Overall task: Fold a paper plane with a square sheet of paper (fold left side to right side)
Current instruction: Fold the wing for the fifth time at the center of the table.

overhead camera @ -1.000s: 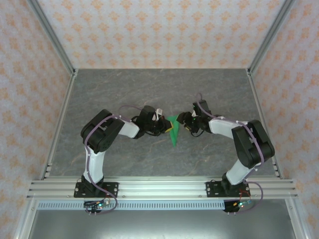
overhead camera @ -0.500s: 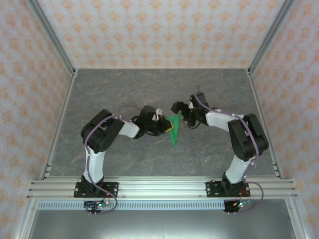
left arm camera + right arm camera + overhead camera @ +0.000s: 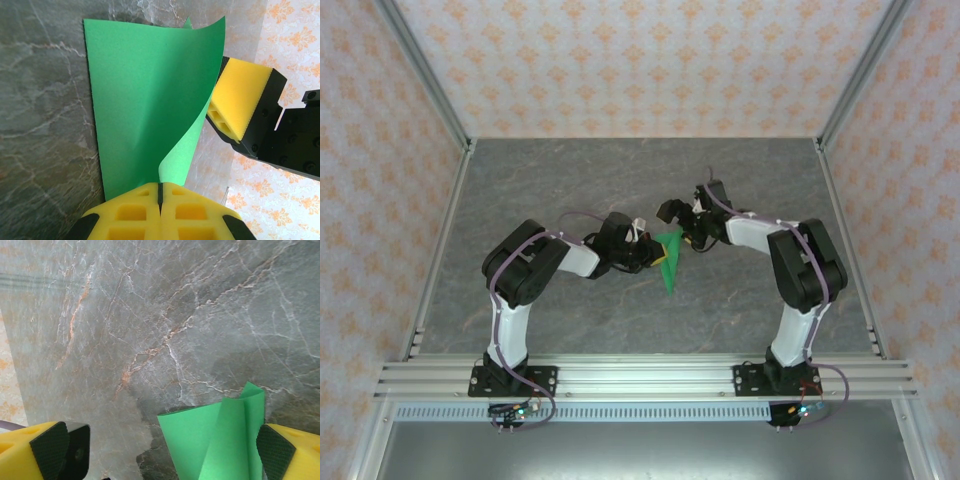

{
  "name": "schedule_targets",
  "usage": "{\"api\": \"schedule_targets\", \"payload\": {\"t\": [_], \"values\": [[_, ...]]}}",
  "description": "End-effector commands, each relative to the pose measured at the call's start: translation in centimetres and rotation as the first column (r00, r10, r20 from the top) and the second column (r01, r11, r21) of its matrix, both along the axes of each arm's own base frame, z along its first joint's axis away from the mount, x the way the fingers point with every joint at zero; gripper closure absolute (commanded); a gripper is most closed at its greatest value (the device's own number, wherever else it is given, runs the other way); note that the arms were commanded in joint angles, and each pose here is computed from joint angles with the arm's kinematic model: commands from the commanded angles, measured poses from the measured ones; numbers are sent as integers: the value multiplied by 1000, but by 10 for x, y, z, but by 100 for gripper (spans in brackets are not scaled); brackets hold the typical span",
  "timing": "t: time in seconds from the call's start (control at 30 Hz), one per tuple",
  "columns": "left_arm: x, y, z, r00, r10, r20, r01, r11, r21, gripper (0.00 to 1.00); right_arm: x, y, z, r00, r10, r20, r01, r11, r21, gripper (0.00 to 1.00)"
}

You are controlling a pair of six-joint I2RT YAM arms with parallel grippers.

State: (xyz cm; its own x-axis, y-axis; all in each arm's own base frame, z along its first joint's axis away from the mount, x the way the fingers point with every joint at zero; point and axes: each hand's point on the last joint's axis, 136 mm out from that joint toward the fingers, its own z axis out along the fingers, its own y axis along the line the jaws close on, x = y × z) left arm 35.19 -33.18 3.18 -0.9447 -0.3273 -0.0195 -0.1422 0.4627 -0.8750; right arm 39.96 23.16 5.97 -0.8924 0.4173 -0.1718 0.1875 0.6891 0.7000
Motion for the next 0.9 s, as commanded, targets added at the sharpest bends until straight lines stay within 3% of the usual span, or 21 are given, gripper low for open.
{"api": "schedule_targets", "payload": {"t": [0.0,0.3,0.87], "values": [[-1,-1,0,1000,-7,24,6,1000,15,100,4,5,0,1000,11,-3,-11,1000,-1,0],[-1,-2,2,1000,-9,26,9,1000,9,100,1,5,-13,999,22,-50,-23,999,-35,0],[1,4,8,998,-19,57,15,998,61,100,-26,-9,-48,977,75,-200,-127,957,-260,0]]}}
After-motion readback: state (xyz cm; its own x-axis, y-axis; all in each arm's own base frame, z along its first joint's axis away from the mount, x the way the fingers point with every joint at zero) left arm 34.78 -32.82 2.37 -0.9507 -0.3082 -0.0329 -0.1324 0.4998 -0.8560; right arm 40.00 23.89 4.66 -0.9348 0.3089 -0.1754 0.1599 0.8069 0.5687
